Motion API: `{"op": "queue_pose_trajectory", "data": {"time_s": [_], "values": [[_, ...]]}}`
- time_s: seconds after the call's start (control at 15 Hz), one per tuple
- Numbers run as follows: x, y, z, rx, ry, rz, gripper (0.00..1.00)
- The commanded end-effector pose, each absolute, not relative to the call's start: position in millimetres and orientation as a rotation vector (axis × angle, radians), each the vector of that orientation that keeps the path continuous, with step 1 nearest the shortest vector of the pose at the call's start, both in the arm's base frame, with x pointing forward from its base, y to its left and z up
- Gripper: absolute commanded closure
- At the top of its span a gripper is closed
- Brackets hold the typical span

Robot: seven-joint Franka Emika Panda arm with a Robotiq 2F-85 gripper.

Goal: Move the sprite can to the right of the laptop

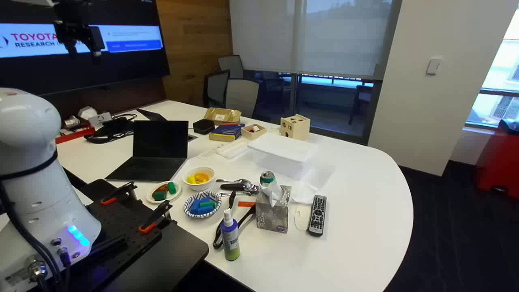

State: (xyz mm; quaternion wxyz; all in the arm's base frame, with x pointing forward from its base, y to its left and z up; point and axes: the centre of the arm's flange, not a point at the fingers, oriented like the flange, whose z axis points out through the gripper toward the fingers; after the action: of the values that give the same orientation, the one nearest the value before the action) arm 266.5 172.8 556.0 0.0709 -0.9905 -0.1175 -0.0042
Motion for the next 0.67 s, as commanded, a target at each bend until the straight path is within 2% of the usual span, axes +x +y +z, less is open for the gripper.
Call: {"op": "queue_pose_trajectory", "data": {"time_s": [0.0,0.33,0.6], "values": [[266,173,556,-2.979,-0.353,-0.012,0.0],[266,173,556,-2.979,-0.353,-0.012,0.0],[289,82,570,-3.106,-0.118,-0.12,0.0]]}}
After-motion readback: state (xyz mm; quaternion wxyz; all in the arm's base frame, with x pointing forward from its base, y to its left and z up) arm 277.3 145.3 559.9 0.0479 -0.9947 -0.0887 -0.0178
